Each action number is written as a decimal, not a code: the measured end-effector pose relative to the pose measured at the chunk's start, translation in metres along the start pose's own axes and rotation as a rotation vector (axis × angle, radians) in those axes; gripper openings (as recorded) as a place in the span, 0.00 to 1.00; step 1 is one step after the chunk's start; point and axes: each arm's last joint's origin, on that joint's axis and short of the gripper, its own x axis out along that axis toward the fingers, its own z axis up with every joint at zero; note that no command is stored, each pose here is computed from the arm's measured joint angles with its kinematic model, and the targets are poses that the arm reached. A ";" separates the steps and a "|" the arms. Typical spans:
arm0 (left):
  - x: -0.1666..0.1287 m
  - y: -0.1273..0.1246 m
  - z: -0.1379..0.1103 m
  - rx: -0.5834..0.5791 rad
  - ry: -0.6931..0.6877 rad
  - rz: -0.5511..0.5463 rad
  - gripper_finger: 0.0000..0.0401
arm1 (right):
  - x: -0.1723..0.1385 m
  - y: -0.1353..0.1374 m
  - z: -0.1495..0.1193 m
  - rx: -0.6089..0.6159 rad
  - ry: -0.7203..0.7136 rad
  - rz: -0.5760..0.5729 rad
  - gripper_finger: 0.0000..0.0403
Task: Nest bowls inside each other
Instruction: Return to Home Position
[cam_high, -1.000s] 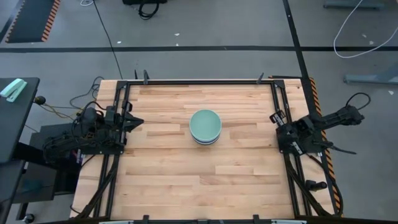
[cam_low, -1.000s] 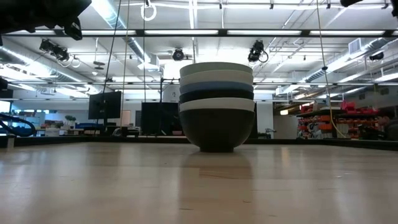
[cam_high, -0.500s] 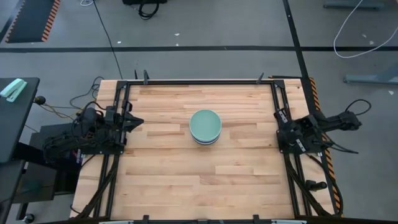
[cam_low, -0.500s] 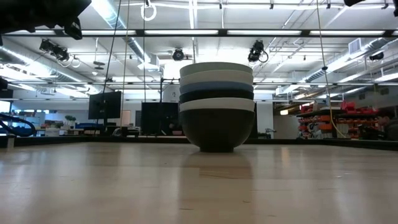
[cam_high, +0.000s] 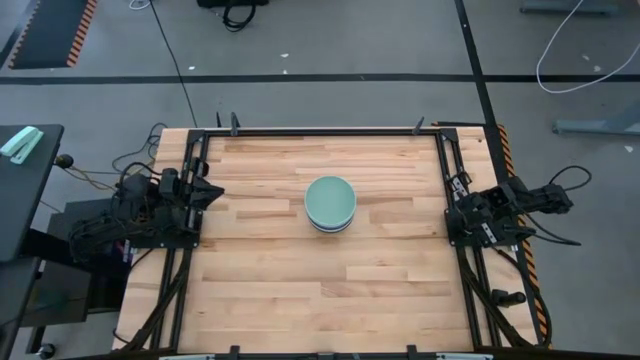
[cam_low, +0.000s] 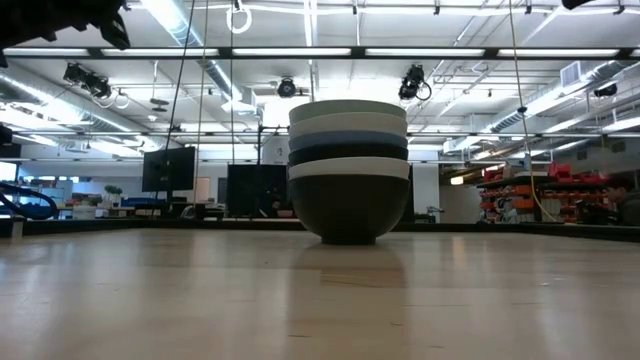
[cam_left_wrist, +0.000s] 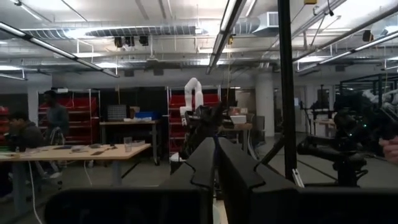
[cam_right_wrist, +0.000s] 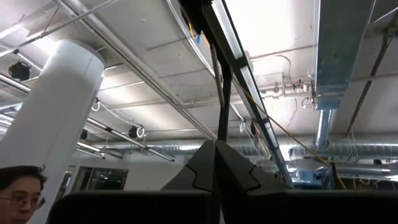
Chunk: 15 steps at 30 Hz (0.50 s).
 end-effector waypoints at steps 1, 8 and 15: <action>0.000 0.000 0.000 0.000 0.000 0.004 0.06 | 0.000 0.000 0.000 0.002 0.003 0.001 0.04; 0.000 0.001 -0.002 -0.015 0.019 0.044 0.08 | 0.000 0.000 -0.009 0.026 0.087 -0.003 0.04; -0.001 0.003 -0.011 -0.028 0.108 0.071 0.08 | -0.002 -0.001 -0.020 0.060 0.198 -0.012 0.04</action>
